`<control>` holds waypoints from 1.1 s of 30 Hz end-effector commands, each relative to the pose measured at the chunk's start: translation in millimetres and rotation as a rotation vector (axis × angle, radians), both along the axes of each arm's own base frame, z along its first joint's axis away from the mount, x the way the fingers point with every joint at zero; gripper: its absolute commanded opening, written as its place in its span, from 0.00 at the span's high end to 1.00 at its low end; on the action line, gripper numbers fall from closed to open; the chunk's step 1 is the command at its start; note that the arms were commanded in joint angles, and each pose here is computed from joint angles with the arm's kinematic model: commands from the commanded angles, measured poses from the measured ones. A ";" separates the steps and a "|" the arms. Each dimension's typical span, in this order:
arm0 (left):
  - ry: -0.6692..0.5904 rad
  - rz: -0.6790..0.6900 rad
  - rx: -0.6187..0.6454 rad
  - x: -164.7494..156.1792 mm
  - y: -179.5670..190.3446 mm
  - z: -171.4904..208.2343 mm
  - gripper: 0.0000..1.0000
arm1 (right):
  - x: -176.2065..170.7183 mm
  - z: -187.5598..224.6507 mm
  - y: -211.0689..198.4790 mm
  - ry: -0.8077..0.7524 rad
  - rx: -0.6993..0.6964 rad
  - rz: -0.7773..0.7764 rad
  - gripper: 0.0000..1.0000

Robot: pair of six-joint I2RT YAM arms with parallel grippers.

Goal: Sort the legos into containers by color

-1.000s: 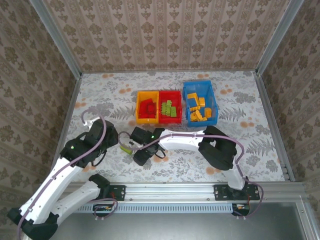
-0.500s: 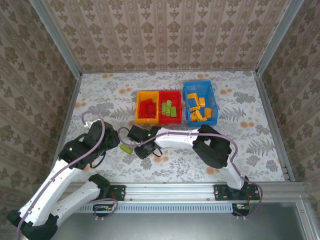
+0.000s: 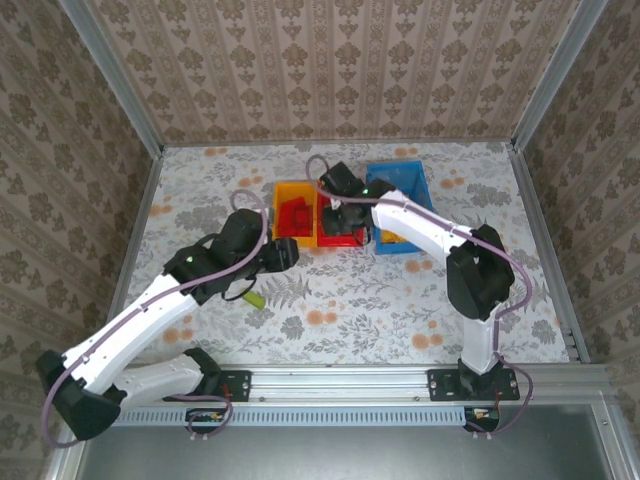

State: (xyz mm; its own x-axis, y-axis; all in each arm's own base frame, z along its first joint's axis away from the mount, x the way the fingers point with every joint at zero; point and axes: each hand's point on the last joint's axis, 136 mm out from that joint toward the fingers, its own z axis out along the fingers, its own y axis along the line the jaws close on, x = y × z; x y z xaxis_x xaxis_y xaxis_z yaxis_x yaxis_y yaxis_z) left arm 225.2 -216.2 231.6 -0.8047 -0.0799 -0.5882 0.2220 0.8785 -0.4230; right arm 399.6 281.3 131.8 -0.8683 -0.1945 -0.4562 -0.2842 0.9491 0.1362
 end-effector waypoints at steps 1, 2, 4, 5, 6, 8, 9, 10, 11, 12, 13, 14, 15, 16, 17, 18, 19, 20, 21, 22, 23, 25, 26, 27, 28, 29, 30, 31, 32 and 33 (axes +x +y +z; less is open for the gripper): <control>-0.070 -0.062 -0.031 7.0 -19.3 22.4 0.46 | 5.8 -22.7 -3.0 0.118 -0.033 -0.005 0.67; -0.071 -0.066 -0.027 7.9 -21.3 22.7 0.46 | 12.6 -26.5 -3.4 0.131 -0.031 -0.016 0.67; -0.075 -0.068 -0.024 8.7 -23.0 24.3 0.46 | 24.8 -31.9 -2.8 0.147 -0.025 -0.035 0.68; -0.077 -0.068 -0.022 8.9 -23.0 24.6 0.46 | 30.6 -35.6 -4.2 0.155 -0.032 -0.047 0.68; -0.079 -0.065 -0.021 9.0 -22.4 25.2 0.46 | 36.6 -38.0 -5.7 0.162 -0.035 -0.060 0.68; -0.079 -0.061 -0.021 8.6 -21.5 25.2 0.46 | 45.7 -42.4 -7.7 0.185 -0.029 -0.084 0.68; -0.078 -0.057 -0.019 8.6 -20.6 24.5 0.46 | 50.5 -43.4 -8.0 0.190 -0.024 -0.093 0.68; -0.076 -0.056 -0.018 8.4 -20.3 24.0 0.46 | 54.0 -44.4 -7.9 0.191 -0.023 -0.099 0.68; -0.076 -0.054 -0.017 8.0 -19.5 24.0 0.46 | 58.3 -45.3 -8.8 0.187 -0.027 -0.105 0.68; -0.075 -0.053 -0.015 7.8 -18.8 23.4 0.46 | 62.6 -46.3 -10.3 0.180 -0.037 -0.113 0.68; -0.075 -0.050 -0.015 7.8 -18.4 23.7 0.46 | 66.4 -46.2 -12.4 0.173 -0.044 -0.120 0.68; -0.076 -0.051 -0.015 7.3 -18.1 23.6 0.46 | 70.4 -48.3 -15.2 0.169 -0.055 -0.130 0.68; -0.076 -0.048 -0.014 7.3 -17.3 23.5 0.46 | 74.8 -48.9 -18.1 0.163 -0.063 -0.142 0.68; -0.076 -0.049 -0.012 6.9 -17.1 23.1 0.46 | 78.8 -48.6 -20.3 0.154 -0.071 -0.151 0.67; -0.076 -0.048 -0.012 6.9 -16.9 22.8 0.46 | 82.4 -49.1 -22.7 0.152 -0.074 -0.161 0.67; -0.075 -0.047 -0.012 7.2 -16.7 22.8 0.46 | 85.6 -47.6 -22.9 0.146 -0.072 -0.164 0.66; -0.075 -0.047 -0.010 7.2 -16.7 22.2 0.46 | 88.2 -47.0 -23.3 0.142 -0.074 -0.165 0.64; -0.075 -0.049 -0.008 7.5 -16.7 21.8 0.46 | 90.1 -44.9 -22.5 0.135 -0.076 -0.163 0.62; -0.075 -0.050 -0.009 7.7 -17.5 22.4 0.46 | 91.2 -43.3 -22.4 0.131 -0.078 -0.161 0.60; -0.074 -0.053 -0.006 7.4 -17.6 21.3 0.46 | 92.6 -40.9 -22.9 0.124 -0.081 -0.161 0.56; -0.073 -0.056 -0.006 7.4 -18.1 20.8 0.46 | 93.0 -39.6 -23.9 0.120 -0.086 -0.164 0.52; -0.074 -0.057 -0.006 7.6 -18.5 20.8 0.46 | 93.2 -38.1 -27.0 0.114 -0.100 -0.168 0.44; -0.072 -0.057 -0.005 7.9 -18.8 20.1 0.45 | 93.0 -36.1 -28.0 0.110 -0.105 -0.169 0.41; -0.075 -0.061 -0.005 7.9 -19.1 20.9 0.45 | 92.8 -33.8 -28.8 0.106 -0.107 -0.167 0.39; -0.077 -0.063 -0.004 8.1 -19.4 21.6 0.45 | 93.1 -29.1 -28.5 0.095 -0.106 -0.163 0.38; -0.077 -0.064 -0.002 8.0 -19.3 21.4 0.45 | 93.0 -23.5 -27.5 0.080 -0.107 -0.156 0.37; -0.078 -0.064 0.001 8.1 -18.9 21.5 0.45 | 92.7 -16.6 -25.5 0.064 -0.104 -0.148 0.37; -0.078 -0.064 0.004 8.0 -18.5 21.0 0.45 | 92.1 -9.6 -23.7 0.049 -0.102 -0.139 0.37; -0.079 -0.059 0.007 8.1 -17.0 21.3 0.45 | 90.9 -0.4 -20.5 0.027 -0.097 -0.127 0.37; -0.079 -0.050 0.016 8.2 -14.2 20.5 0.45 | 88.5 7.6 -16.5 0.005 -0.095 -0.109 0.38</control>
